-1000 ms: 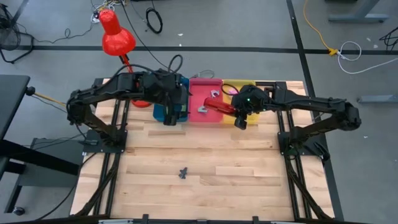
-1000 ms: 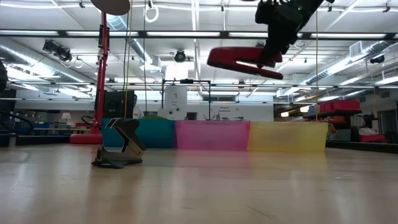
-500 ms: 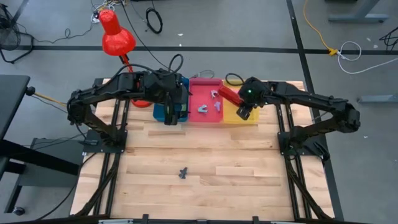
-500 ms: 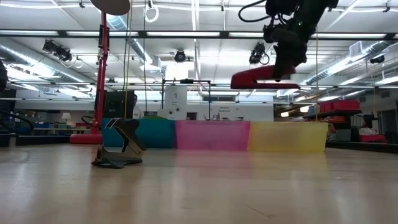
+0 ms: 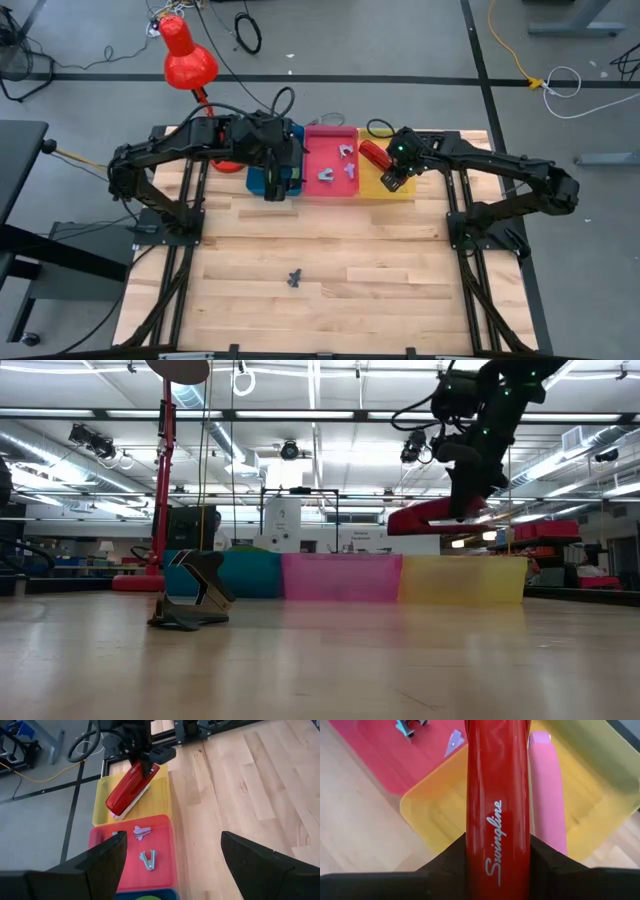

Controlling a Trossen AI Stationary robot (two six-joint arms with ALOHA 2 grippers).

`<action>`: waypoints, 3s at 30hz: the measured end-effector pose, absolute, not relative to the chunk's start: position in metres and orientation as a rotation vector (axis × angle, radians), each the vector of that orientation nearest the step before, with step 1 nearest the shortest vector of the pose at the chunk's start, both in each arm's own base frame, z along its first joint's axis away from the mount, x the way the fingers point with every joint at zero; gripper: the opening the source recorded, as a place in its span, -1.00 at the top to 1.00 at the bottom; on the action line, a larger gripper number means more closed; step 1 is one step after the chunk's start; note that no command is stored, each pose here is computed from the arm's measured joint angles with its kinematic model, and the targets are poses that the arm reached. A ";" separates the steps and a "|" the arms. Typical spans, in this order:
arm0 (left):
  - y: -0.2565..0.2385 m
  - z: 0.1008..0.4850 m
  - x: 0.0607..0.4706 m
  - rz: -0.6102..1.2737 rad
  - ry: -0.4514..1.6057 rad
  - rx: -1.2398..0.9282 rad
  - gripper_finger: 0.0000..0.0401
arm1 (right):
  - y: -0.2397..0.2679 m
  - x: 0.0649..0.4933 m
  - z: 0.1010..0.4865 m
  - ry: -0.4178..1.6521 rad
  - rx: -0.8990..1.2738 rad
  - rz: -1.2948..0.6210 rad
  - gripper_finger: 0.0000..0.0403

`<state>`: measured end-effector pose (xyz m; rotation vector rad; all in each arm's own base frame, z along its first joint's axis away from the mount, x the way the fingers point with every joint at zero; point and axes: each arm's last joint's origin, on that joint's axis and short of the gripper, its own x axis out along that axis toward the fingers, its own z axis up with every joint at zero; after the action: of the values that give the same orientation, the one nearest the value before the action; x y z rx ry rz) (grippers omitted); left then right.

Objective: Pick and place Stapler, Stapler remover, tape
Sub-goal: Put the red stapler into the yellow bin

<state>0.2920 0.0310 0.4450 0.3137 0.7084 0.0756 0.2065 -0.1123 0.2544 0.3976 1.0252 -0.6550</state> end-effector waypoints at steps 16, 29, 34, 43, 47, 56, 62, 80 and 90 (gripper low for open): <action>0.031 0.445 0.292 0.076 0.710 0.313 -0.62 | -0.118 0.196 0.206 0.997 0.435 -0.677 0.33; 0.031 0.445 0.293 0.076 0.710 0.313 -0.62 | -0.119 0.198 0.205 0.950 0.506 -0.656 0.33; 0.031 0.444 0.293 0.076 0.710 0.313 -0.62 | -0.119 0.200 0.198 0.952 0.508 -0.656 0.33; 0.031 0.445 0.293 0.076 0.710 0.313 -0.62 | -0.118 0.197 0.188 0.962 0.518 -0.650 0.33; 0.031 0.445 0.292 0.076 0.710 0.313 -0.62 | -0.118 0.198 0.188 0.959 0.519 -0.648 0.33; 0.031 0.444 0.293 0.076 0.711 0.313 -0.62 | -0.117 0.196 0.187 0.980 0.531 -0.649 0.33; 0.031 0.444 0.292 0.076 0.711 0.312 -0.62 | -0.117 0.194 0.197 0.948 0.501 -0.670 0.33; 0.031 0.444 0.292 0.076 0.710 0.311 -0.62 | -0.114 0.189 0.204 0.960 0.485 -0.691 0.33; 0.031 0.444 0.292 0.077 0.710 0.309 -0.62 | -0.117 0.192 0.207 0.909 0.473 -0.687 0.10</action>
<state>0.2925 0.0312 0.4445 0.3088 0.7103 0.0769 0.1923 -0.1166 0.2073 0.4730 0.9091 -0.6869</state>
